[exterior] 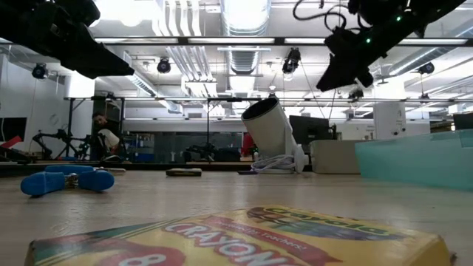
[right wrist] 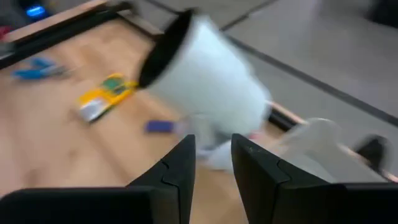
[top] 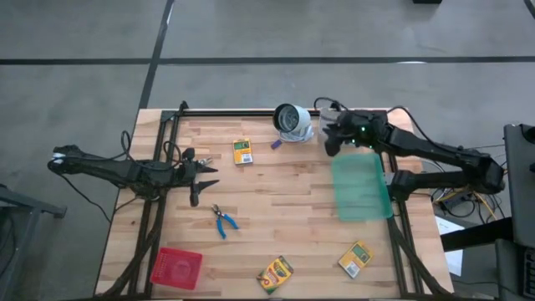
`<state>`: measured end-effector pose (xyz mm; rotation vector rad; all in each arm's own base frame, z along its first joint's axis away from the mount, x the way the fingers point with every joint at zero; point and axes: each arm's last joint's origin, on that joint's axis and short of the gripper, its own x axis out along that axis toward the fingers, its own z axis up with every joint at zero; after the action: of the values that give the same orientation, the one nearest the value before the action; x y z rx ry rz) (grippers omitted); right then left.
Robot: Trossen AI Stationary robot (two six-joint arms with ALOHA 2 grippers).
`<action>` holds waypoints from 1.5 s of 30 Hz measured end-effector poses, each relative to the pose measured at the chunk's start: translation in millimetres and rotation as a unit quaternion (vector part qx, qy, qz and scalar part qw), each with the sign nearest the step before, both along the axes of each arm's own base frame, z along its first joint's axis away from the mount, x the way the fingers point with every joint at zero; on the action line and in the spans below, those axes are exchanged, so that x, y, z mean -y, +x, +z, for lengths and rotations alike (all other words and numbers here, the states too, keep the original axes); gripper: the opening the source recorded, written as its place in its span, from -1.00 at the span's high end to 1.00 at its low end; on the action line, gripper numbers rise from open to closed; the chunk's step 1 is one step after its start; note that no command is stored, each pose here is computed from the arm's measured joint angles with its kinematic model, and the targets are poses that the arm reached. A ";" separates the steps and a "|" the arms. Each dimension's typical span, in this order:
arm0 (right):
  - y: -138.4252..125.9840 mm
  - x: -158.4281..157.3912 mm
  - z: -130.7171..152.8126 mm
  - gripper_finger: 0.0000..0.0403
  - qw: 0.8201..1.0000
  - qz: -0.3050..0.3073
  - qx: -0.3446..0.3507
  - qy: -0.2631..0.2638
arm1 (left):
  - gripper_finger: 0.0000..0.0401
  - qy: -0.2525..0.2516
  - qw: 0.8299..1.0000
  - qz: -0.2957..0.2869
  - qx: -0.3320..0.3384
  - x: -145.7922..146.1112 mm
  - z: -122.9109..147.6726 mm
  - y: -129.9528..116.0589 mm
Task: Pick & Place School Supplies
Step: Put the blue eraser into the gray bin
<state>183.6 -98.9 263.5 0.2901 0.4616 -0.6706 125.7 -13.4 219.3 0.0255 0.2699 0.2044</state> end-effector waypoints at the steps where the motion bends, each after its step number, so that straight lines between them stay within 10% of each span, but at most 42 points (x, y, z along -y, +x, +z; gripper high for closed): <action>1: 2.4 -4.7 -0.1 0.53 1.000 0.016 -0.001 -0.001 | 0.15 -0.001 1.000 0.003 0.000 -0.2 0.0 0.0; 17: 46.5 -49.2 -21.8 0.63 0.978 0.189 -0.042 -0.071 | 0.15 0.059 0.980 0.117 0.147 -6.2 -22.7 26.9; 28: 49.4 -48.7 -24.8 0.66 0.978 0.190 -0.040 -0.074 | 0.15 0.086 0.983 0.162 0.031 -32.8 -36.8 70.7; 45: 48.8 -48.8 -25.2 0.66 0.979 0.188 -0.041 -0.072 | 0.15 -0.010 0.975 0.202 -0.090 -118.7 -40.6 166.0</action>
<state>232.4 -50.1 238.3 0.0339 0.5263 -0.3437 291.7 105.3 178.7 -0.0317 0.4568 0.6067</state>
